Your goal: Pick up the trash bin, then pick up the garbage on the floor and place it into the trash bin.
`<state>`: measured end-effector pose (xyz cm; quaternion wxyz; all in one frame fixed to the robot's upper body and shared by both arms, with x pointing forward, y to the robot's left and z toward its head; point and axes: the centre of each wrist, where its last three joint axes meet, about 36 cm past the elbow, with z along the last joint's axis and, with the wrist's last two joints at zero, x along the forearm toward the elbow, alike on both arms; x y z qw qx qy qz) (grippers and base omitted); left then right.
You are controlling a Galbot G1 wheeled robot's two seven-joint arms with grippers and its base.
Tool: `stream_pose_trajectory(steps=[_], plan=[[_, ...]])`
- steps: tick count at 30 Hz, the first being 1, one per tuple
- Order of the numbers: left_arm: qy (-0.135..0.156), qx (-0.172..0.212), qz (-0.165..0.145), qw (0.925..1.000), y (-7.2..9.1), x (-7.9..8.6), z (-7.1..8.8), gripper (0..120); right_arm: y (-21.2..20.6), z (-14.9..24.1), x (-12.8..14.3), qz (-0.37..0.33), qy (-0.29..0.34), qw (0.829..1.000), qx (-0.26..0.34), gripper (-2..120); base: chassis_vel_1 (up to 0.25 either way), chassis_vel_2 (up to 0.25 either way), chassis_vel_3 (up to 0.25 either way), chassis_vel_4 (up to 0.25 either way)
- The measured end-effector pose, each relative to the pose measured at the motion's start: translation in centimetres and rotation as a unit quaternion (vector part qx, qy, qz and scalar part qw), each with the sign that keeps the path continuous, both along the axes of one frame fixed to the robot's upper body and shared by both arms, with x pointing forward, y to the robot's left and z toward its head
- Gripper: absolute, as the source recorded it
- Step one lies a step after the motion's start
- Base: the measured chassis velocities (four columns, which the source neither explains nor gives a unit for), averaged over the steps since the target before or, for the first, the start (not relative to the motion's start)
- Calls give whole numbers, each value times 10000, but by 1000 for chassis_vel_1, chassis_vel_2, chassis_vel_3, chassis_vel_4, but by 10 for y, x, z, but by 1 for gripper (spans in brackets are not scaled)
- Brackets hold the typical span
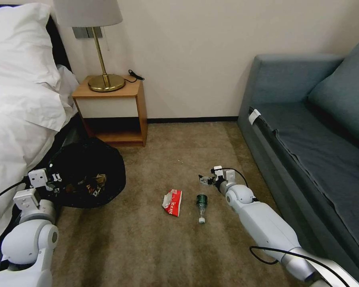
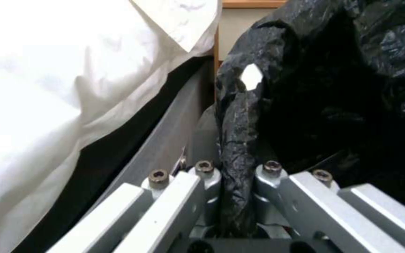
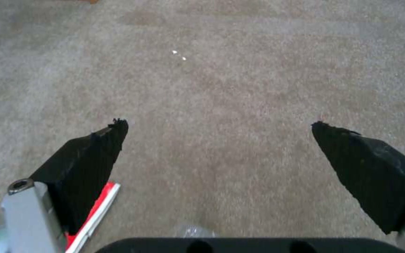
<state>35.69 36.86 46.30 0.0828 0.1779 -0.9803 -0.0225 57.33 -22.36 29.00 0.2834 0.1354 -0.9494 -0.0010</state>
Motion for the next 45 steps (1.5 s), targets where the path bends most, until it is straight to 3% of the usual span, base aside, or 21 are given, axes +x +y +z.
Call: stream_pose_trajectory(steps=[29,41,45], plan=[[5,-48,-69,10000,-2,2,-5,2,-4,-6,-4,-55,77,10000,3,100,-88,86,84,-89],[252,-49,-101,9996,-6,-18,-16,2,-19,4,-8,55,175,9997,-186,100,-30,31,36,-36],[340,-10,-166,9993,-2,-22,-17,2,-46,37,-6,115,535,9980,-317,100,0,0,0,0]])
